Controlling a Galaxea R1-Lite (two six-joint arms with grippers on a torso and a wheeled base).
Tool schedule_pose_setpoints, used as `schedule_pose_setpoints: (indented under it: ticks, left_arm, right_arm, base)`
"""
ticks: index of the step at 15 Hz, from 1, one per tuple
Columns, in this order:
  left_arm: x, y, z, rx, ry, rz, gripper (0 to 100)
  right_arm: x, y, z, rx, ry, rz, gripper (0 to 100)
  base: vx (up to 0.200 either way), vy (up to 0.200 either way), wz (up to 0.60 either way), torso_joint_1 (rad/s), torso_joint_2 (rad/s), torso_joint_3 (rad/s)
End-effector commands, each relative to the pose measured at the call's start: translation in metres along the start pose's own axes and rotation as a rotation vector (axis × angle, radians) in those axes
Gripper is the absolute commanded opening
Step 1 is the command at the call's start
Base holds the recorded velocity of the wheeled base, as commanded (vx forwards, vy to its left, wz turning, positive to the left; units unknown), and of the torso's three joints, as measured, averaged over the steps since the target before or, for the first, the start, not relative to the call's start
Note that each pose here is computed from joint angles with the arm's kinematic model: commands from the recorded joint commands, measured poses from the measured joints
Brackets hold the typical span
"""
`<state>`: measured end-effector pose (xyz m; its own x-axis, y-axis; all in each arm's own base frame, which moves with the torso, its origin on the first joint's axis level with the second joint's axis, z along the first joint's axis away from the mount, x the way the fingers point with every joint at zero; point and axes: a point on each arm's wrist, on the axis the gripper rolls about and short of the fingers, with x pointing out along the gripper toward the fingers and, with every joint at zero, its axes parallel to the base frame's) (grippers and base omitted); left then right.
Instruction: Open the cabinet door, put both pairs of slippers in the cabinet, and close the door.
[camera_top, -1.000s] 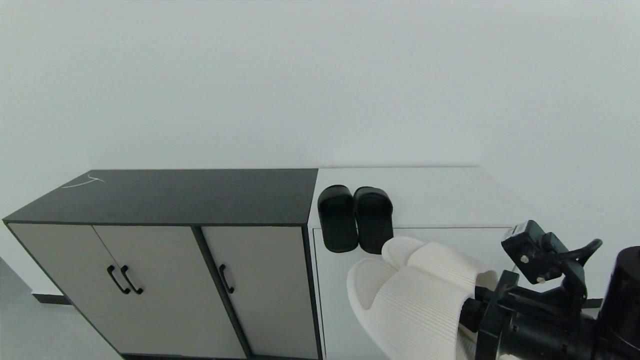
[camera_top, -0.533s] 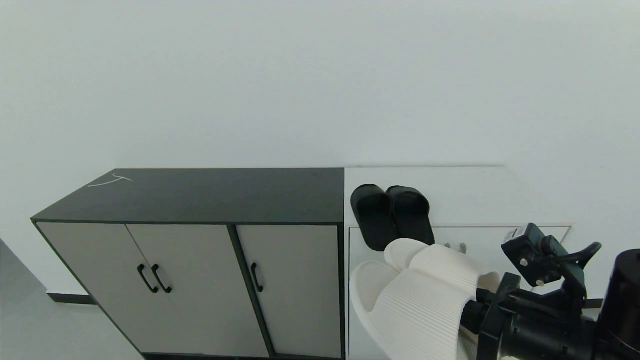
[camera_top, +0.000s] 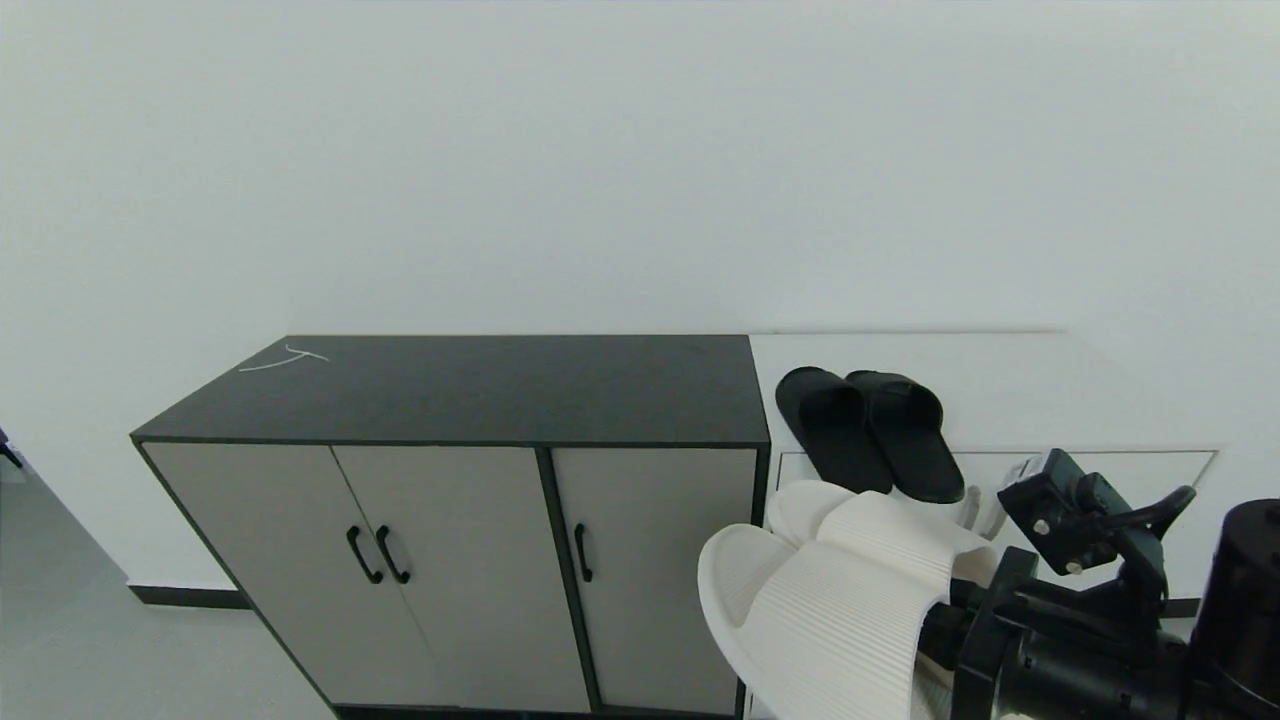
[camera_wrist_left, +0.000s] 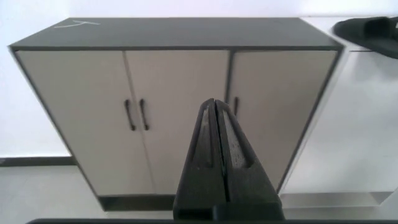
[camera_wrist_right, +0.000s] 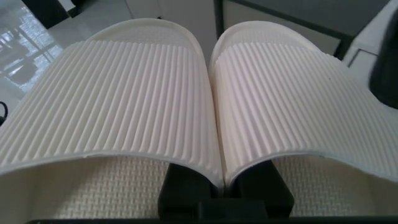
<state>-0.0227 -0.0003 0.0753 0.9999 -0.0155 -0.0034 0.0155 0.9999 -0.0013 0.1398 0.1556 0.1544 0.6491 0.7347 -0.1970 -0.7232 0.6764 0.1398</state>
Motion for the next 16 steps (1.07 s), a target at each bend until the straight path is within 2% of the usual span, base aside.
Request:
schedule_pose_setpoints:
  ticks: [1,16]
  left_arm:
    - [0.0000,0.0000,0.0000,0.000,0.000,0.000,0]
    - [0.0000,0.0000,-0.0001,0.000,0.001,-0.001,0]
  right_arm:
    - [0.0014,0.0000,-0.0017,-0.002,0.009,0.000,0]
    - [0.0054,0.0010,-0.0078,-0.010,0.039,0.005,0]
  base:
    - [0.000,0.200,0.00,0.002,0.00,0.002]
    - [0.000,0.200,0.00,0.000,0.00,0.004]
